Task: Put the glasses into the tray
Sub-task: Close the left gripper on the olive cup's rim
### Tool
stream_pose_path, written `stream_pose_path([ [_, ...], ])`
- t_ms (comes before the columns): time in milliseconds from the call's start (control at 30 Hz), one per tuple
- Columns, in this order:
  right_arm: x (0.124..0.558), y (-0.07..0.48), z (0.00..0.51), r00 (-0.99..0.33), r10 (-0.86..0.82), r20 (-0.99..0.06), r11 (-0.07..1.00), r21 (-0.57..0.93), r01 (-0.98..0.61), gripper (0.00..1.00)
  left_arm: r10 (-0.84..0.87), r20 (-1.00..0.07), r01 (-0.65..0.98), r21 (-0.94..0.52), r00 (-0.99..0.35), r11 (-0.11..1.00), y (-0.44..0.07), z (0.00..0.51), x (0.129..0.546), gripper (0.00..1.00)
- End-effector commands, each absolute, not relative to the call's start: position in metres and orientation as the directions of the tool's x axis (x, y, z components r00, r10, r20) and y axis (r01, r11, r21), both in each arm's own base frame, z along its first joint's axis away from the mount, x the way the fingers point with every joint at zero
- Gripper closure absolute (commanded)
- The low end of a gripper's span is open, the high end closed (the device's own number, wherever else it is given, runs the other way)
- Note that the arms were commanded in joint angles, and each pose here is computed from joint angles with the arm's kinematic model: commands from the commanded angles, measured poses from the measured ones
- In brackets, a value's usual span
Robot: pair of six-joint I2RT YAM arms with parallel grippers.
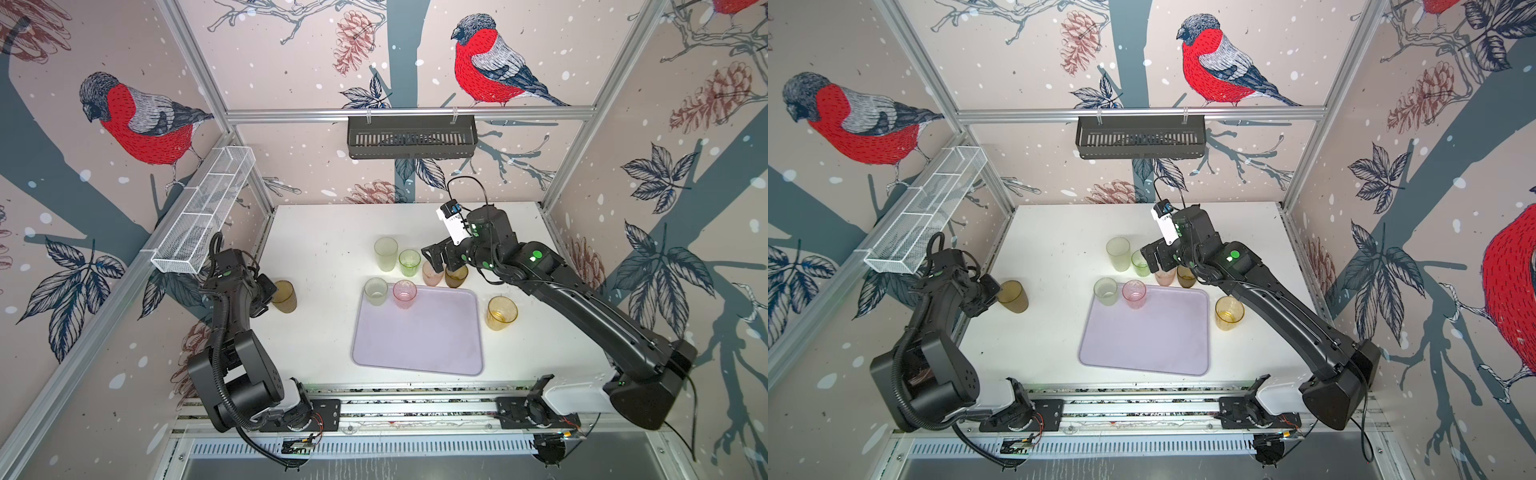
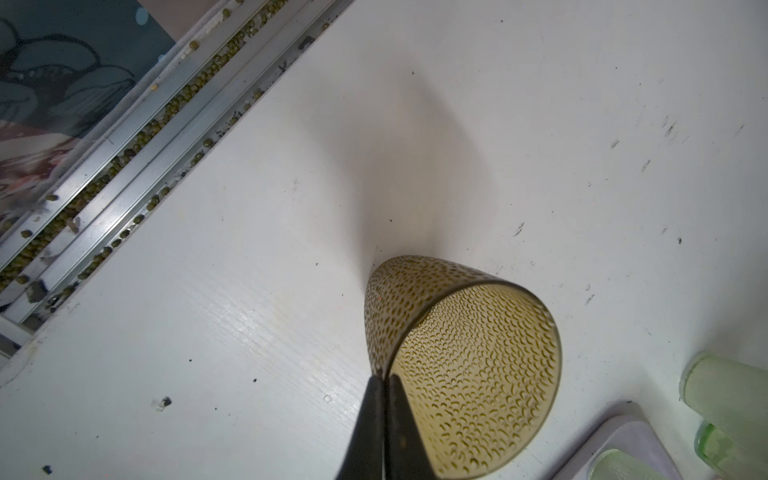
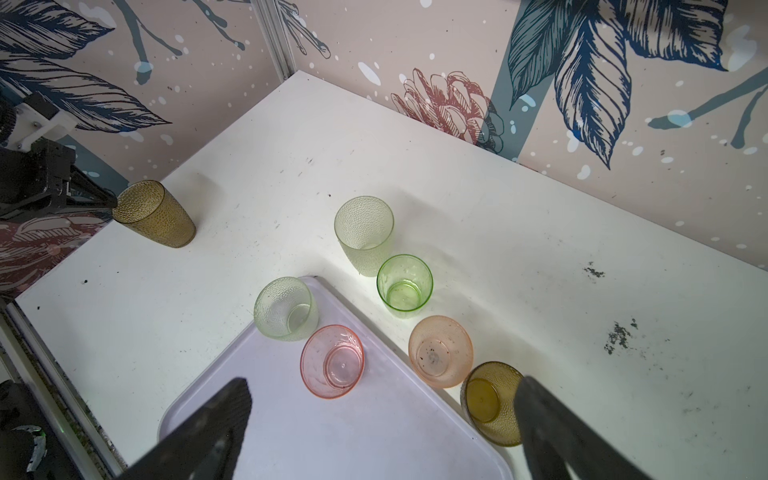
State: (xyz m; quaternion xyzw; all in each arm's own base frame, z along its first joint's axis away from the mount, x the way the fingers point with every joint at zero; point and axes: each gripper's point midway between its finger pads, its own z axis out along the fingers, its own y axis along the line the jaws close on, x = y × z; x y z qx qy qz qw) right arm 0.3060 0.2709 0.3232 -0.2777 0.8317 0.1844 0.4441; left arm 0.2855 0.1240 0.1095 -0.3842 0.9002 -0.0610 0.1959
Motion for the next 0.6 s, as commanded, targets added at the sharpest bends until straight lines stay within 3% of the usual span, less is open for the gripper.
stream_pose_path([
  [0, 0.3091, 0.2724, 0.3322, -0.434, -0.280, -0.857, 0.780, 0.061, -0.623, 0.00, -0.717, -0.300, -0.664, -0.271, -0.629, 0.697, 0.1227, 0.1053, 0.2845, 0.88],
  [233, 0.3086, 0.2727, 0.3338, -0.430, -0.278, -0.859, 0.778, 0.061, -0.625, 0.00, -0.714, -0.300, -0.663, -0.269, -0.632, 0.699, 0.1234, 0.1050, 0.2857, 0.82],
  [567, 0.3103, 0.2713, 0.3346, -0.424, -0.279, -0.862, 0.783, 0.052, -0.620, 0.00, -0.719, -0.293, -0.669, -0.265, -0.630, 0.695, 0.1242, 0.1030, 0.2858, 0.87],
])
